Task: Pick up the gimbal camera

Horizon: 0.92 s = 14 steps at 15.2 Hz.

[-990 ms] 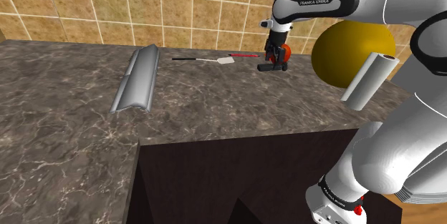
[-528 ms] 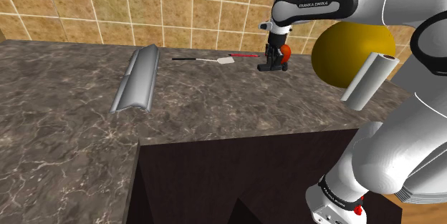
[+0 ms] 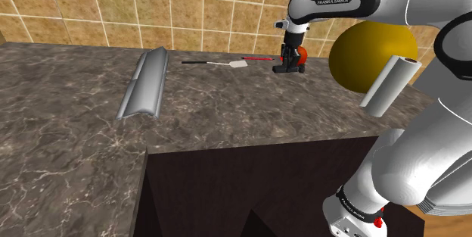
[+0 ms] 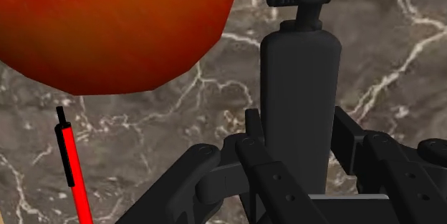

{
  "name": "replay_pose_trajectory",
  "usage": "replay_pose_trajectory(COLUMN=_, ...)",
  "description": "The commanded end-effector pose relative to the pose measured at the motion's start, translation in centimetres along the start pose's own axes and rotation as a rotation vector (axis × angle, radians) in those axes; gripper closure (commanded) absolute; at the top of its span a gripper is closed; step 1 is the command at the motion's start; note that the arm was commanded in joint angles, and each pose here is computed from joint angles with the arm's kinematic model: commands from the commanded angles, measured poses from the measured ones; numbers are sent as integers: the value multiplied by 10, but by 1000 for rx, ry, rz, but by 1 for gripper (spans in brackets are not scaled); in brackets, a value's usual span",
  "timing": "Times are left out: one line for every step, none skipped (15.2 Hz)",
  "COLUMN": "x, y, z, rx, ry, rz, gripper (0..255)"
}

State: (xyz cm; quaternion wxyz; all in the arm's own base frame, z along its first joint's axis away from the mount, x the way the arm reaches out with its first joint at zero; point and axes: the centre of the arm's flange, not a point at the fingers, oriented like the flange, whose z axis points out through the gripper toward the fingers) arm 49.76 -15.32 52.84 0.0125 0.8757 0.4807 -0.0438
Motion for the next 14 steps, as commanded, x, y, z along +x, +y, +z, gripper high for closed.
replay_pose_trajectory(x=-1, y=1, z=-10, rx=0, ry=0, rz=0, gripper=255)
replay_pose_trajectory(x=-1, y=1, z=-15, rx=0, ry=0, rz=0, gripper=255)
replay_pose_trajectory(x=-2, y=0, z=-20, rx=0, ry=0, rz=0, gripper=255)
replay_pose_trajectory(x=-2, y=0, z=-26, rx=0, ry=0, rz=0, gripper=255)
replay_pose_trajectory(x=-3, y=0, z=-31, rx=0, ry=0, rz=0, gripper=255)
replay_pose_trajectory(x=-3, y=0, z=-36, rx=0, ry=0, rz=0, gripper=255)
replay_pose_trajectory(x=-4, y=0, z=-41, rx=0, ry=0, rz=0, gripper=255)
replay_pose_trajectory(x=-4, y=0, z=-47, rx=0, ry=0, rz=0, gripper=255)
replay_pose_trajectory(x=-5, y=0, z=-52, rx=0, ry=0, rz=0, gripper=255)
replay_pose_trajectory(x=-5, y=0, z=-57, rx=0, ry=0, rz=0, gripper=255)
replay_pose_trajectory(x=-6, y=0, z=-62, rx=0, ry=0, rz=0, gripper=255)
replay_pose_trajectory(x=-6, y=0, z=-68, rx=0, ry=0, rz=0, gripper=255)
replay_pose_trajectory(x=-6, y=-1, z=-68, rx=0, ry=0, rz=0, gripper=255)
replay_pose_trajectory(x=-6, y=-1, z=-68, rx=0, ry=0, rz=0, gripper=255)
